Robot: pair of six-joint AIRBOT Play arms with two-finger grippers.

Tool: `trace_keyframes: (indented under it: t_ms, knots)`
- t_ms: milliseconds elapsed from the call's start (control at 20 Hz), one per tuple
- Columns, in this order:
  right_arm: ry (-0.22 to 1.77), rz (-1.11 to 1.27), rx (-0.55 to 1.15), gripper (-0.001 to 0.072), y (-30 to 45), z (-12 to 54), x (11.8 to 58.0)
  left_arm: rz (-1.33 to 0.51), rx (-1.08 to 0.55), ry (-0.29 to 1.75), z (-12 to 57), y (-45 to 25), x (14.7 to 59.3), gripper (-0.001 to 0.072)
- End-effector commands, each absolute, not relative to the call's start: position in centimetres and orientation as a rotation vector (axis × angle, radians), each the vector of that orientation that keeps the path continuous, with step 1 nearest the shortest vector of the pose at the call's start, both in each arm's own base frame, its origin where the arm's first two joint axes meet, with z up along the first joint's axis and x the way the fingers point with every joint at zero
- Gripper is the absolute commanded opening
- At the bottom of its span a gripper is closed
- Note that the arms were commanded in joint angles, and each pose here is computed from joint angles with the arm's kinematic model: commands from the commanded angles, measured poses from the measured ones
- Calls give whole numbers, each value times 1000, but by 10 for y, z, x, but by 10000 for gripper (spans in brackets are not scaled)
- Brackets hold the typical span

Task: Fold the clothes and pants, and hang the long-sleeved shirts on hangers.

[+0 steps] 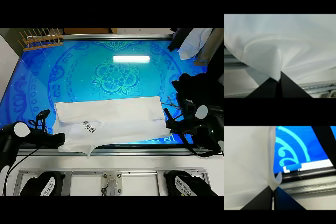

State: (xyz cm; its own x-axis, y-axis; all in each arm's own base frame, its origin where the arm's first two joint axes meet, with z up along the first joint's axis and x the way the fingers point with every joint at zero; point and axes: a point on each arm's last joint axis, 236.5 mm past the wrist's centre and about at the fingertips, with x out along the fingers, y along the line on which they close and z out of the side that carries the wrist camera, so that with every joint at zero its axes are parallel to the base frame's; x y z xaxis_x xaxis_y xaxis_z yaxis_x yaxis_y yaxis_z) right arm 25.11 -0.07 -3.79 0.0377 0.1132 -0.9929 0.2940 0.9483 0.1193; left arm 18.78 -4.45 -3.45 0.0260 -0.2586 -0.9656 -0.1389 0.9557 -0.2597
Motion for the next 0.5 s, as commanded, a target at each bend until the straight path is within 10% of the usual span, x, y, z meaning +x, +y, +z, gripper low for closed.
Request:
trace_keyframes:
  t_ms: [0, 450]
  knots:
    - [1573, -143, 309, 9, -5, -34, 269, -98, -304, 1539, -26, -40, 220, 6]
    - [1576, -131, 302, 9, -7, -48, 357, -133, -250, 1476, -28, -40, 339, 6]
